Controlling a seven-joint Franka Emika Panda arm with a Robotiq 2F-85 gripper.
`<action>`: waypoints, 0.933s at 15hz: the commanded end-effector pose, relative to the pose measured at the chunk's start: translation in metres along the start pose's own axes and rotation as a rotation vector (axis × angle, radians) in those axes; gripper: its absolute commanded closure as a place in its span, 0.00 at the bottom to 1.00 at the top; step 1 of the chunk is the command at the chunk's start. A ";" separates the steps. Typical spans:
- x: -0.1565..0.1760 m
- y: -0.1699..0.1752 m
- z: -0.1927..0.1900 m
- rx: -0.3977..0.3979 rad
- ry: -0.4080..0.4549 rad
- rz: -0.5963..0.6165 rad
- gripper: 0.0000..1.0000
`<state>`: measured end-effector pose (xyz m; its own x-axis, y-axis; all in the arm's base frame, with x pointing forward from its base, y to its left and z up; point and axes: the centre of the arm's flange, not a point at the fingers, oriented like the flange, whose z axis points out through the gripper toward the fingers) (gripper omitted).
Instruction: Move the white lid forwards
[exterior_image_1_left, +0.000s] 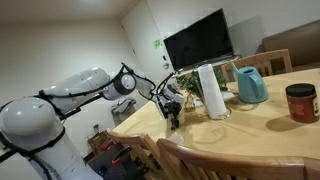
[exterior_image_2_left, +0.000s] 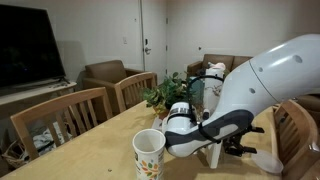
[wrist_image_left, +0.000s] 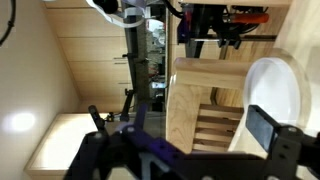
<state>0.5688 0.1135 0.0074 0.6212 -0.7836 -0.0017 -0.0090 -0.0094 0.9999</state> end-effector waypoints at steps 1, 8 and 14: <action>0.001 0.017 -0.007 0.172 -0.008 -0.024 0.00; 0.015 0.073 -0.003 0.314 0.000 0.045 0.00; 0.020 0.129 0.017 0.412 -0.050 0.078 0.00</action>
<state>0.6157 0.1038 0.0944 0.5978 -0.7989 0.0665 -0.3150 -0.1578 0.9359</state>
